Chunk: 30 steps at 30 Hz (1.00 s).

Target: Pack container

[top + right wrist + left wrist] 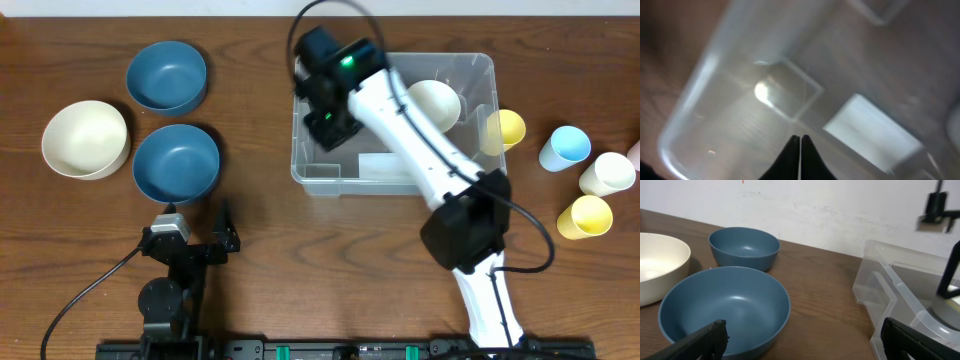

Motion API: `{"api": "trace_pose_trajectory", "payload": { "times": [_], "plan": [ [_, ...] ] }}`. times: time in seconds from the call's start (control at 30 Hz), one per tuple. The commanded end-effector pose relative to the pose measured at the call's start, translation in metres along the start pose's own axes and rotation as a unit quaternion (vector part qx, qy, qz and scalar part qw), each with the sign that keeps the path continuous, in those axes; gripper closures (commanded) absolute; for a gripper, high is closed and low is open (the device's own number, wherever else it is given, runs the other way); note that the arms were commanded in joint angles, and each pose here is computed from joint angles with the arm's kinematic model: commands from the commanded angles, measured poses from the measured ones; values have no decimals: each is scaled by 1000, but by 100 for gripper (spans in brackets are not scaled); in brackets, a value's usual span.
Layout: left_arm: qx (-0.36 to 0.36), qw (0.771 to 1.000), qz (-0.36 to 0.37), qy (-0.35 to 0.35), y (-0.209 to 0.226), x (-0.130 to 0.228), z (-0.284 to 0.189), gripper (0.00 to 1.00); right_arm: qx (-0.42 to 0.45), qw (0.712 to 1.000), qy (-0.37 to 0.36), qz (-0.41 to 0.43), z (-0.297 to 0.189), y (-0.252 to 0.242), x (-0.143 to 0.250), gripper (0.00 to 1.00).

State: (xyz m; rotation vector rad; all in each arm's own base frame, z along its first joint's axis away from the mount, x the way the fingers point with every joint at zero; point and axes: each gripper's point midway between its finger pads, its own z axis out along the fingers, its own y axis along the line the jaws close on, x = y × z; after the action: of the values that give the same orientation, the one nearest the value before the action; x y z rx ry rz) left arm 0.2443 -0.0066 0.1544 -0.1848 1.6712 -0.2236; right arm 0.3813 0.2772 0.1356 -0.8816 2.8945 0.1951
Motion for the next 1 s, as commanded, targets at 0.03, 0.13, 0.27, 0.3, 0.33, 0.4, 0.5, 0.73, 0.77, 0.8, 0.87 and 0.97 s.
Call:
{"api": "trace_pose_trajectory", "payload": {
  "times": [0.03,0.13,0.27,0.3,0.33,0.4,0.5,0.73,0.77,0.8,0.87,0.97],
  "plan": [
    [-7,1000,-5,20,5,15,1,2,15,997,-45,56,-39,-38,-13,84],
    [-7,1000,-5,20,5,15,1,2,23,993,-69,87,-65,-60,-15,66],
    [-7,1000,-5,20,5,15,1,2,37,985,-93,143,-95,-97,-9,41],
    [-7,1000,-5,20,5,15,1,2,39,982,-96,156,-100,-107,-6,39],
    [-7,1000,-5,20,5,15,1,2,42,980,-96,171,-104,-117,-2,38],
    [-7,1000,-5,20,5,15,1,2,54,971,-92,212,-109,-144,10,36],
    [-6,1000,-5,20,5,15,1,2,65,960,-76,261,-113,-179,31,33],
    [-7,1000,-5,20,5,15,1,2,80,926,-79,361,-126,-256,73,31],
    [-7,1000,-5,20,5,15,1,2,80,921,-79,374,-127,-266,80,31],
    [-7,1000,-5,20,5,15,1,2,81,916,-78,385,-128,-275,87,31],
    [-7,1000,-5,20,5,15,1,2,84,906,-73,409,-128,-293,102,31],
    [-7,1000,-5,20,5,15,1,2,83,892,-52,441,-121,-314,127,31]
  ]
}}
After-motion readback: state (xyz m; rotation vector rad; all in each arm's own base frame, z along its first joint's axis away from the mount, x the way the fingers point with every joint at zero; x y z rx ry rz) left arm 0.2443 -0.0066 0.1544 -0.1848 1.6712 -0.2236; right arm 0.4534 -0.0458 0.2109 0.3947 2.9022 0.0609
